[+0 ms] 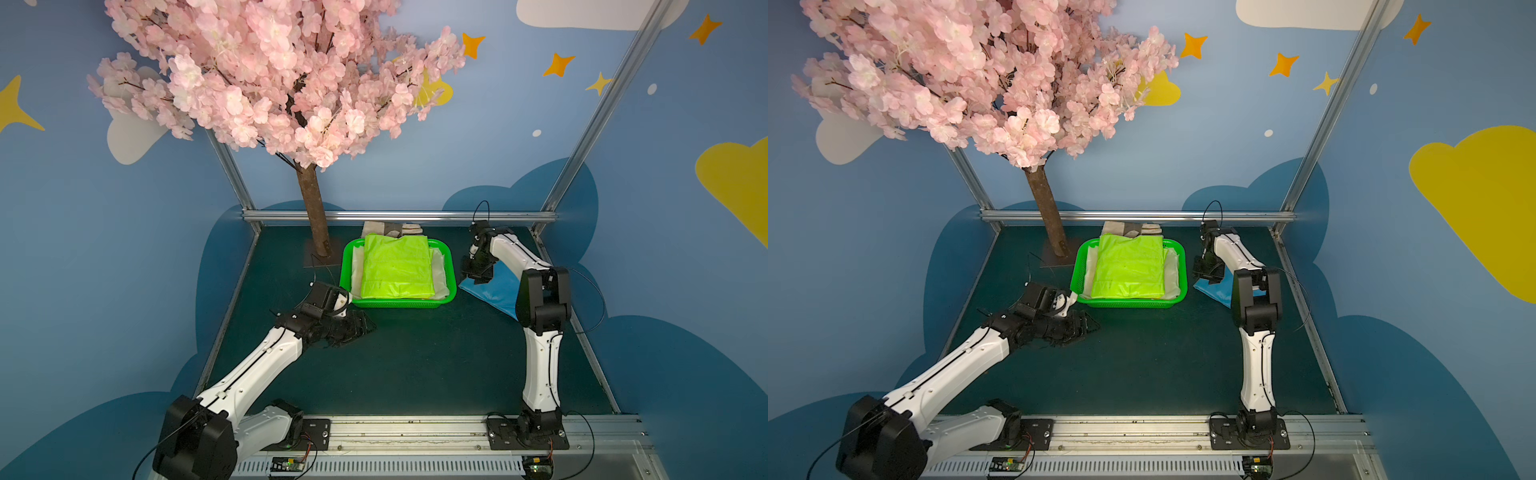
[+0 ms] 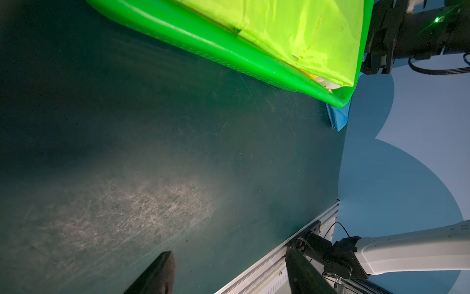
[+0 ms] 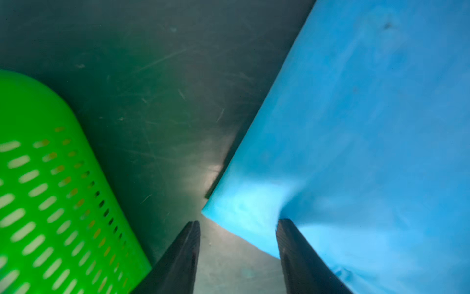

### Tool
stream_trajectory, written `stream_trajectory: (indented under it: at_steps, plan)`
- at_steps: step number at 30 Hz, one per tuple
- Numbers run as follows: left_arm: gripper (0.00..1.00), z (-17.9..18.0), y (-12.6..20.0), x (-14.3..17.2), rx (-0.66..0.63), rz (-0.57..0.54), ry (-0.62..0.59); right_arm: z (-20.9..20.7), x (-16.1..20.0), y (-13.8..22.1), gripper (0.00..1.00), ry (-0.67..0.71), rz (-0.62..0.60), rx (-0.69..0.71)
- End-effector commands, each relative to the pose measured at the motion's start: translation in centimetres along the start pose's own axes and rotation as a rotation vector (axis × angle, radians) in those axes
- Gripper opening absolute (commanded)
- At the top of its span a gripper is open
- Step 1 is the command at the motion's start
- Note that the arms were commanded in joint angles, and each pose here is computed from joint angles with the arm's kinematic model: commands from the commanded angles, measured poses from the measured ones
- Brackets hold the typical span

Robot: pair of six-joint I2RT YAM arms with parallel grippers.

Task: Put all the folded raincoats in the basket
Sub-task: Move the raincoat to the center of the board.

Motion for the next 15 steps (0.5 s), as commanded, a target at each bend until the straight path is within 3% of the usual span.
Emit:
stream_trajectory:
  at_steps: [1, 15]
  plan:
    - [0.73, 0.3, -0.4, 0.2, 0.000, 0.009, 0.005, 0.4, -0.1, -0.3, 0.55, 0.049, 0.037, 0.059]
    - [0.73, 0.6, -0.7, 0.2, -0.017, 0.013, 0.015, 1.6, -0.4, -2.9, 0.50, 0.091, 0.103, 0.145]
Point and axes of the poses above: each gripper's point midway between its finger pads, its own y axis back along the fingers, its own z axis along the line the jaws close on, x = y × z, the point moved 9 cm from there along y, back along the fingers
